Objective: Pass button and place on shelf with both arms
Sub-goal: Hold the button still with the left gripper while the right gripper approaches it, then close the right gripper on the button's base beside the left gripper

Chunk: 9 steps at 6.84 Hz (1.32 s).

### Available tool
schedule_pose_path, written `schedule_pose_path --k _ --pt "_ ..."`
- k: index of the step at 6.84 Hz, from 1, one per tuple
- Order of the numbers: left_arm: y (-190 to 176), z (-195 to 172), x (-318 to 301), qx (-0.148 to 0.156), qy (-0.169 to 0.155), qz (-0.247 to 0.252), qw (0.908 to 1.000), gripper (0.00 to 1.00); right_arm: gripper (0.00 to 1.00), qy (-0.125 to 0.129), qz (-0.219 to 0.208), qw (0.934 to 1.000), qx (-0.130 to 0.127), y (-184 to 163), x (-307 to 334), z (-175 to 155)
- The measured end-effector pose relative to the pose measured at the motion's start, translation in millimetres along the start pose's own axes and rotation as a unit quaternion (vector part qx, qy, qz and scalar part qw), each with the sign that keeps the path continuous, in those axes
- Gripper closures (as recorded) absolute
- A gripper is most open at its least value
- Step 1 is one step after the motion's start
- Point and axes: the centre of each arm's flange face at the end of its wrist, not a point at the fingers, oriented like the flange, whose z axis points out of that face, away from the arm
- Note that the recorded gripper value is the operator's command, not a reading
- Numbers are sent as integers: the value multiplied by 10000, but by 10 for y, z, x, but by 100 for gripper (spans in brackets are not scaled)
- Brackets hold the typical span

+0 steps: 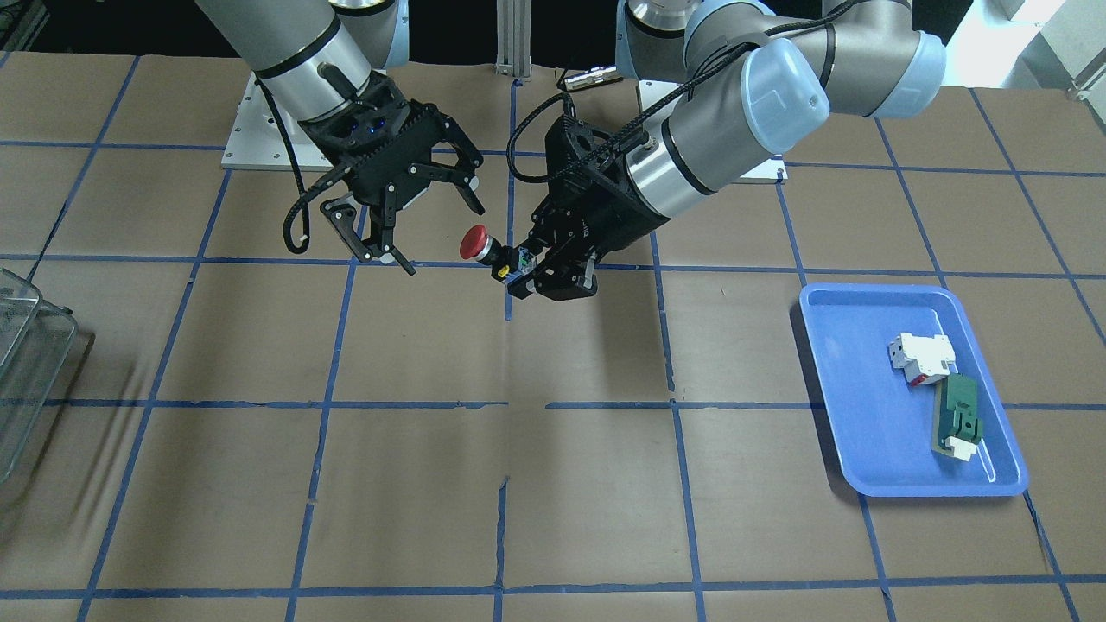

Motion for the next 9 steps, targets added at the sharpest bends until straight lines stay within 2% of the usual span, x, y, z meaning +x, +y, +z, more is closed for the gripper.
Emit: schedule_pose_path --k 2,3,5,6,8,9 --pt "-5 -10 3 0 -11 5 10000 100 2 73 -570 9983 100 34 -79 -116" --pt "-8 -10 5 0 -12 8 10000 100 2 99 -1118 9936 130 39 -118 -160" --pt "-9 -11 5 1 -13 3 10000 100 4 91 -2356 9717 145 45 -154 -172" --pt "-9 -12 4 1 -15 2 10000 100 18 74 -2750 9613 109 51 -132 -142" --pt "-10 -11 6 1 -13 3 10000 100 17 -67 -3479 9375 57 35 -70 15" --pt "-11 -14 6 1 -17 4 10000 100 17 -203 -3703 9286 127 24 -89 65"
